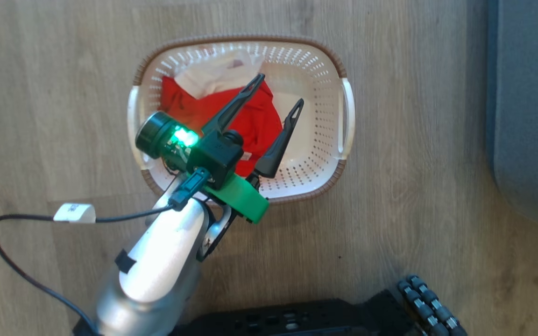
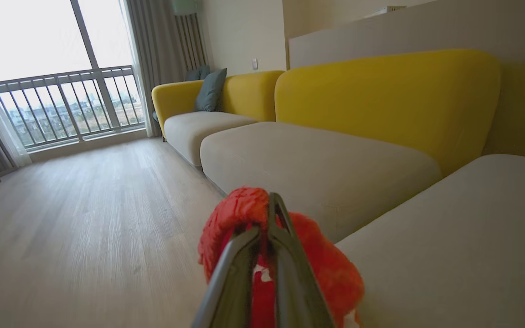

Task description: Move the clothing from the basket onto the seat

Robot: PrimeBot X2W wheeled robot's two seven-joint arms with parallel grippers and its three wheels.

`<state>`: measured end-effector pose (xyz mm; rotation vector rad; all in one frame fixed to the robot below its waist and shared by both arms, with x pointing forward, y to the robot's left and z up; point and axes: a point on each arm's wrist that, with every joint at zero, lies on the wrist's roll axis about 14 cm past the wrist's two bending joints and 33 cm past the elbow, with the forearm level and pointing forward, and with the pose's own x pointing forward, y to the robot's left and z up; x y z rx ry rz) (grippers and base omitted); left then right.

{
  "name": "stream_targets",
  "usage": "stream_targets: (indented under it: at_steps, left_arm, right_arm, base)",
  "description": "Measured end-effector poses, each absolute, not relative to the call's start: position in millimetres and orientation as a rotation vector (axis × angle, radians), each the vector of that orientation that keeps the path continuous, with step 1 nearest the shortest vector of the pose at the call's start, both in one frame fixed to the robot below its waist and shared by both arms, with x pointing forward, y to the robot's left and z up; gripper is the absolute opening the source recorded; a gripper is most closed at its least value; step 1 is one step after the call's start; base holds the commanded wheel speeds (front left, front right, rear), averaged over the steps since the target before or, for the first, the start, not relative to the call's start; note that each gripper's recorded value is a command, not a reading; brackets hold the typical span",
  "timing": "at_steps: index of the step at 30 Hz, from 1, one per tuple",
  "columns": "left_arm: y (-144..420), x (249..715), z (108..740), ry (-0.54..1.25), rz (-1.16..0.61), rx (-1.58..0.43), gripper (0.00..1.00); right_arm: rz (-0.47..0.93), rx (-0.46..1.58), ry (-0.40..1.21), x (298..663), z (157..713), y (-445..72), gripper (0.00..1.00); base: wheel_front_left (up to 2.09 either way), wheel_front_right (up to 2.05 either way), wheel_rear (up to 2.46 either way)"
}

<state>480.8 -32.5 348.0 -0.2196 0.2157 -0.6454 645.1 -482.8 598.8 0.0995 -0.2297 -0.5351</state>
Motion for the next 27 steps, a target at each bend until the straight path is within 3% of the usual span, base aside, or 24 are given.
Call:
stream_targets:
  at_steps: [6, 12, 13, 14, 15, 16, 17, 18, 27]
  left_arm:
    - [-47.3, 487.6, 346.2, 0.198, -0.682, -0.226, 1.00]
    - [-52.6, 489.8, 355.4, 0.178, -0.697, -0.217, 1.00]
    - [-54.0, 489.6, 357.7, 0.174, -0.701, -0.215, 1.00]
    - [-55.2, 489.5, 360.3, 0.169, -0.705, -0.213, 1.00]
    - [-56.5, 489.5, 363.3, 0.162, -0.709, -0.213, 1.00]
    - [-57.9, 489.5, 366.0, 0.157, -0.712, -0.212, 1.00]
    - [-59.0, 489.3, 368.6, 0.152, -0.716, -0.212, 1.00]
    - [-60.0, 489.0, 371.2, 0.148, -0.719, -0.211, 1.00]
    - [-61.7, 485.1, 388.6, 0.132, -0.724, -0.216, 1.00]
  right_arm:
    - [-0.603, 0.137, -0.020, 607.5, 491.0, -485.0, 0.00]
    - [-0.636, 0.137, 0.026, 571.5, 475.8, -490.4, 0.00]
    - [-0.637, 0.129, 0.031, 566.9, 476.2, -491.0, 0.10]
    - [-0.639, 0.121, 0.035, 562.0, 476.9, -492.1, 0.10]
    - [-0.640, 0.112, 0.043, 557.2, 477.0, -493.1, 0.33]
    - [-0.639, 0.099, 0.051, 552.8, 477.0, -493.6, 0.48]
    - [-0.637, 0.088, 0.059, 548.5, 476.5, -493.8, 0.87]
    - [-0.633, 0.078, 0.071, 544.9, 475.3, -493.3, 1.00]
    - [-0.559, -0.047, 0.163, 522.5, 467.7, -480.9, 1.00]
  base:
    - [0.00, 0.00, 0.00]
    - [0.00, 0.00, 0.00]
    - [0.00, 0.00, 0.00]
    - [0.00, 0.00, 0.00]
    - [0.00, 0.00, 0.00]
    - [0.00, 0.00, 0.00]
    - [0.00, 0.00, 0.00]
    - [0.00, 0.00, 0.00]
    - [0.00, 0.00, 0.00]
